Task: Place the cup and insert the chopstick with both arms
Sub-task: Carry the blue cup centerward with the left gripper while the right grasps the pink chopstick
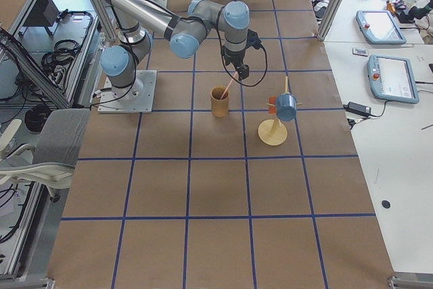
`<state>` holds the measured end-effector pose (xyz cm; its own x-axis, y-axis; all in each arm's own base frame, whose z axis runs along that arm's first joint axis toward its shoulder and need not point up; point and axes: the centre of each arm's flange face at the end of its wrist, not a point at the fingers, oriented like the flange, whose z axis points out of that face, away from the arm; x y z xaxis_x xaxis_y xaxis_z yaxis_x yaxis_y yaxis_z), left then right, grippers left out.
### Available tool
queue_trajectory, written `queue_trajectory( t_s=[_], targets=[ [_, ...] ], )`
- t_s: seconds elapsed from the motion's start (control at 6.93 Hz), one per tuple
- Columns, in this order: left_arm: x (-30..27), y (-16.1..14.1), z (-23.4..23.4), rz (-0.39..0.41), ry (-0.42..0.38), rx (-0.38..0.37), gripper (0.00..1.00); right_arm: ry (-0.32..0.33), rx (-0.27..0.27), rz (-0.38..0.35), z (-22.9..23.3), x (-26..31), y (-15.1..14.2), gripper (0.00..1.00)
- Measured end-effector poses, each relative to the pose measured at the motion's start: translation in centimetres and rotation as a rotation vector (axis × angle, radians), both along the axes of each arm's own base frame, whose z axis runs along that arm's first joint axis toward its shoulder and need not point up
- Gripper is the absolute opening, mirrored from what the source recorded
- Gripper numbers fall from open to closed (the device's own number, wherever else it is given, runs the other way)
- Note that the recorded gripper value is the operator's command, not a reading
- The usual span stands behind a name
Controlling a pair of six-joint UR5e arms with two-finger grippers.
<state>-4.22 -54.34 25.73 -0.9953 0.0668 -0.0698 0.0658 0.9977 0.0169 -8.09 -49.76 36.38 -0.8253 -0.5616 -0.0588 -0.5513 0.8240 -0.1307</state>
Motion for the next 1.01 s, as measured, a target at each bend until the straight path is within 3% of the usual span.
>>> queue_trajectory(
  t_s=[0.14,0.29,0.58,1.01],
  targets=[
    [-3.1,-0.4,0.9,0.036,-0.004,-0.028,0.0,0.0,-0.01,-0.002,-0.2,-0.3,-0.3,0.6],
    [-8.4,-0.9,2.4,0.118,-0.001,-0.072,0.0,0.0,-0.009,-0.003,-0.5,-0.5,-0.4,0.52],
    [-19.6,-2.4,3.7,0.319,0.083,-0.122,0.0,0.004,0.001,-0.006,-0.8,-0.6,-0.5,0.51],
    [-30.0,-5.1,2.6,0.495,0.212,-0.092,0.0,0.004,0.018,-0.015,-1.0,-0.6,-0.3,0.37]
  ],
)
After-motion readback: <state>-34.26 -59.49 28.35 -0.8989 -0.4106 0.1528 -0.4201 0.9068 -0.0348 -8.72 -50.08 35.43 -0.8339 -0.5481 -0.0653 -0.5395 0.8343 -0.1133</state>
